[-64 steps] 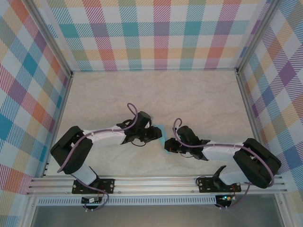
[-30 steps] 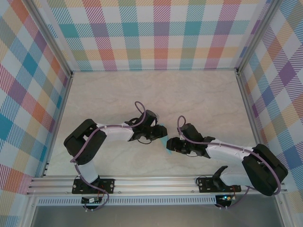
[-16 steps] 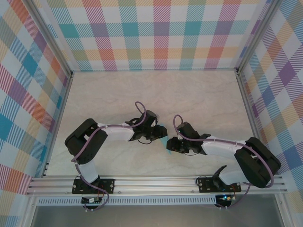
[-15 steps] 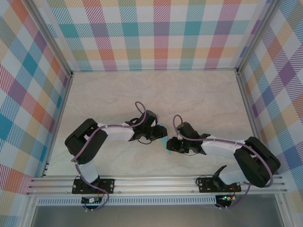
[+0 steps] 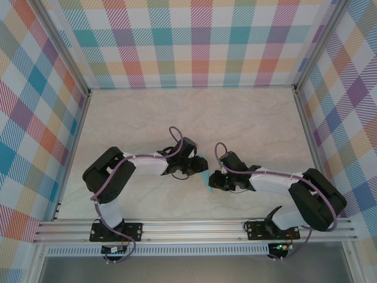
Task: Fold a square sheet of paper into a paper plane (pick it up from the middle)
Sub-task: Fold the wing for the fifth time at the center of the table.
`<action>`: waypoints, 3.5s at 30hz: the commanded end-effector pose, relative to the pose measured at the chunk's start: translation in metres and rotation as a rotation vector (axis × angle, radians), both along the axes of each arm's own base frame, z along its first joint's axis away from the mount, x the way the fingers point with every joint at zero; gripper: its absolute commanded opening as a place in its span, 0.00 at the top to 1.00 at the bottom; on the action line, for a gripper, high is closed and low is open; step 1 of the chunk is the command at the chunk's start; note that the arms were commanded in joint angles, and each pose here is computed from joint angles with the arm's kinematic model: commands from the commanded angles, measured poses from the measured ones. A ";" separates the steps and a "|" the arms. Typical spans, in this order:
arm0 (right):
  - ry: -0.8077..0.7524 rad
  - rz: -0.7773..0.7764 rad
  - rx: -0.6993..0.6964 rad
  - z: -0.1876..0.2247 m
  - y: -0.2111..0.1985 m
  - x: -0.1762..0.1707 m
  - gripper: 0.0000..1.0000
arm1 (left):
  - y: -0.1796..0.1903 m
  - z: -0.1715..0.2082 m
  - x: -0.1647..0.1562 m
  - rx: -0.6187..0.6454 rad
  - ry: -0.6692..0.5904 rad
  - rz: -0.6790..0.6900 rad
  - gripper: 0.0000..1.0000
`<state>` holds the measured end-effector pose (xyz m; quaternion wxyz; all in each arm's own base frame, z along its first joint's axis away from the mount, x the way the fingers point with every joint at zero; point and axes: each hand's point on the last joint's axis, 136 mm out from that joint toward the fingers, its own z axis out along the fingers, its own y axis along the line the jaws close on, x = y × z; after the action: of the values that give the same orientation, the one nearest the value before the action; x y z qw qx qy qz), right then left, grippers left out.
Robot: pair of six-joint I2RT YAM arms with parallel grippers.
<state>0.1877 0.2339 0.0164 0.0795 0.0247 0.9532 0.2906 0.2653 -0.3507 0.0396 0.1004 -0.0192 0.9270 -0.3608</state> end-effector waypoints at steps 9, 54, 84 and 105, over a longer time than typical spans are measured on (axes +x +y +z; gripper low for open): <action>0.012 0.020 -0.058 0.002 -0.006 -0.002 0.77 | 0.001 -0.021 -0.005 0.069 0.048 -0.005 0.68; 0.178 0.075 0.051 -0.015 0.003 -0.022 0.89 | -0.003 -0.020 -0.006 0.087 0.044 -0.063 0.68; 0.081 -0.015 -0.043 0.011 -0.032 -0.026 0.71 | -0.006 -0.024 -0.006 0.089 0.062 -0.074 0.69; -0.053 0.096 -0.093 0.021 0.000 0.029 0.35 | -0.012 -0.016 -0.004 0.061 0.059 -0.076 0.69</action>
<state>0.2026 0.2255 0.0280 0.0711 -0.0144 0.9670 0.2444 0.2648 -0.3585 0.0282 0.0701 0.0002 0.9378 -0.3401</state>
